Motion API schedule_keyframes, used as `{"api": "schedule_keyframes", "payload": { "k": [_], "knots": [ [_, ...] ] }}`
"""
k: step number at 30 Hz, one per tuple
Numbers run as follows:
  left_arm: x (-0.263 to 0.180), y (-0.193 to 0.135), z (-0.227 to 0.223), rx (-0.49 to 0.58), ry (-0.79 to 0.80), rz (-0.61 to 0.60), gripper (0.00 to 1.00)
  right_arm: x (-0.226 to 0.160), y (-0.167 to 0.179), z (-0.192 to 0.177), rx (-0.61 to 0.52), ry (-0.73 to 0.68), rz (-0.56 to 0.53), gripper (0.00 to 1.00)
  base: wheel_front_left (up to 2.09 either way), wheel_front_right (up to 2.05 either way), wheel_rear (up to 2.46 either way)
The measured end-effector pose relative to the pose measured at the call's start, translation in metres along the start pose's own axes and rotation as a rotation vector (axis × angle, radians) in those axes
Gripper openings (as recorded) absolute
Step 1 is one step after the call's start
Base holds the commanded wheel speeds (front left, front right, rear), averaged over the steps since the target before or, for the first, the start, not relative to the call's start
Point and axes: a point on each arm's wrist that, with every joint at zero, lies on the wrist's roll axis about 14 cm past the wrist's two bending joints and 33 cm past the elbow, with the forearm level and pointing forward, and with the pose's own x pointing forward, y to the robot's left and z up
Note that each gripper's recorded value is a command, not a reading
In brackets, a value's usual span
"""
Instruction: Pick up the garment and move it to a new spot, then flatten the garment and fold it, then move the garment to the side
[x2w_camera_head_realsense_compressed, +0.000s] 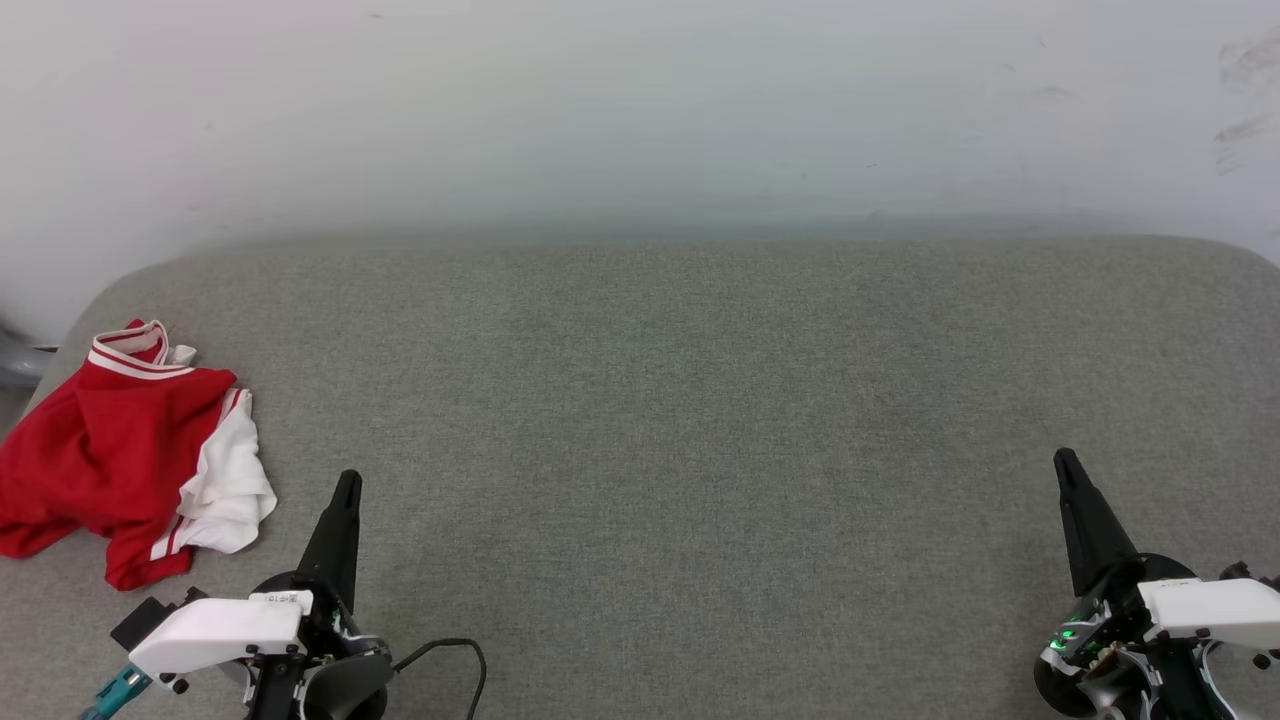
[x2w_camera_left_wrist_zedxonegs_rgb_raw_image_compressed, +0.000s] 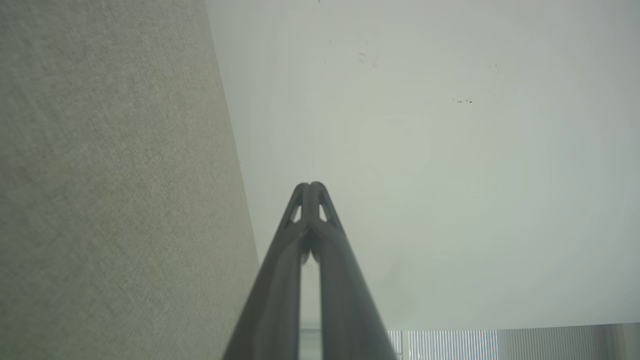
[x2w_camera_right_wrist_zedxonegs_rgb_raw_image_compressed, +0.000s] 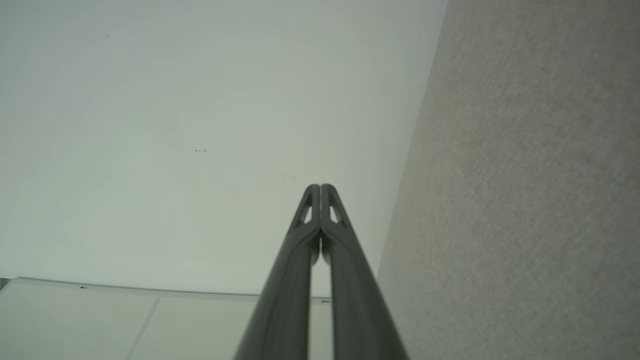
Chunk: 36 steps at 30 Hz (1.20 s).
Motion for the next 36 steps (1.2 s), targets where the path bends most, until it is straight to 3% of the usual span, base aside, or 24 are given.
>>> {"api": "schedule_keyframes", "payload": {
  "k": [35, 36],
  "knots": [
    [-0.002, 0.006, -0.001, -0.002, 0.001, 0.018, 0.00, -0.003, -0.007, 0.000, 0.001, -0.001, -0.020, 0.00, 0.00, 0.00, 0.00],
    [-0.005, 0.012, -0.001, -0.003, 0.002, 0.036, 1.00, -0.005, -0.013, 0.000, 0.002, -0.002, -0.037, 1.00, 0.00, 0.00, 0.00]
  ]
}}
